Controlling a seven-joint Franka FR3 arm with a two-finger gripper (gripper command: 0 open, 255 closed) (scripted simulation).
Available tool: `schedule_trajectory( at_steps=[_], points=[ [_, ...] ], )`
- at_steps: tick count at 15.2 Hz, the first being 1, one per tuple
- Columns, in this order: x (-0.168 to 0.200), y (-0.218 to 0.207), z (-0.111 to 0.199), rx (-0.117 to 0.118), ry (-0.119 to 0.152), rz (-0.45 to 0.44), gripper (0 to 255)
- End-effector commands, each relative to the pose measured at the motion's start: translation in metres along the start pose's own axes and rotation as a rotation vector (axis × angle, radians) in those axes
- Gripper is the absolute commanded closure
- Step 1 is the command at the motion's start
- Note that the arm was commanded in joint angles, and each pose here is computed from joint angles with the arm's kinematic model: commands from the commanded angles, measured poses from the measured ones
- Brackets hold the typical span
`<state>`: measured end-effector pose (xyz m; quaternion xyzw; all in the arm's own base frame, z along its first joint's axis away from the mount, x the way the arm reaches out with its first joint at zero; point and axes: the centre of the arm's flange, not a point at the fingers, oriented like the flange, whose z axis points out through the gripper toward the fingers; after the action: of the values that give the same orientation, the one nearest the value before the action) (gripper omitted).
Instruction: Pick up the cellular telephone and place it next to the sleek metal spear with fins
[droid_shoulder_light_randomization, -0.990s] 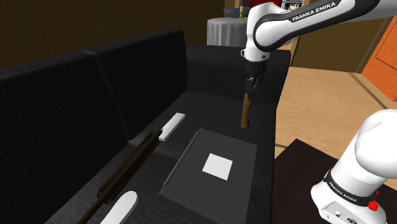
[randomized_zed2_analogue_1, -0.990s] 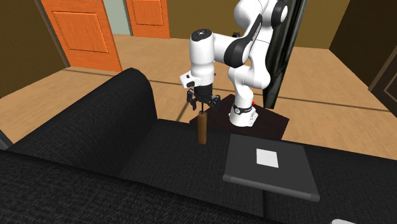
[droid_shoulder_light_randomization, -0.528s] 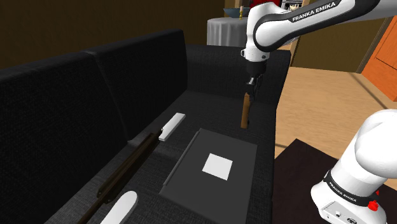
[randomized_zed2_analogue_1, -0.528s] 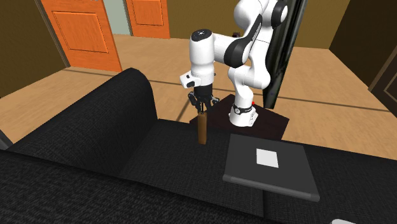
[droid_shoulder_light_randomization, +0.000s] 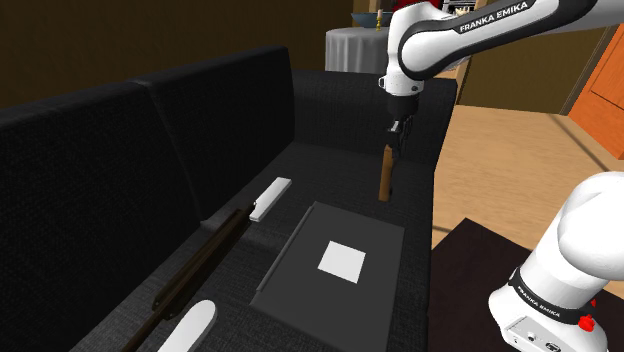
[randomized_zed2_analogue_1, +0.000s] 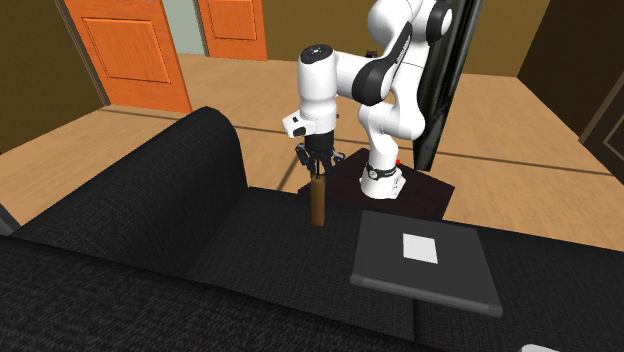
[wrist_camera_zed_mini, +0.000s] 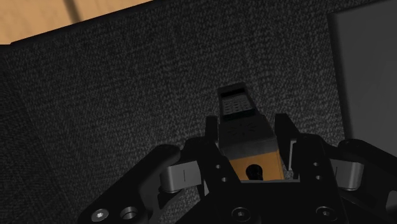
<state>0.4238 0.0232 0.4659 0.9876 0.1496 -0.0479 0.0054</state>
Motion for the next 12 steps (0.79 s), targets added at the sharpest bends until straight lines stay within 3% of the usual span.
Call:
schedule_trajectory(
  at_steps=[1,12],
  points=[
    [-0.001,0.0,-0.008,0.0,0.0,0.0,255],
    [-0.007,-0.001,-0.066,0.0,0.0,0.0,255]
  ],
)
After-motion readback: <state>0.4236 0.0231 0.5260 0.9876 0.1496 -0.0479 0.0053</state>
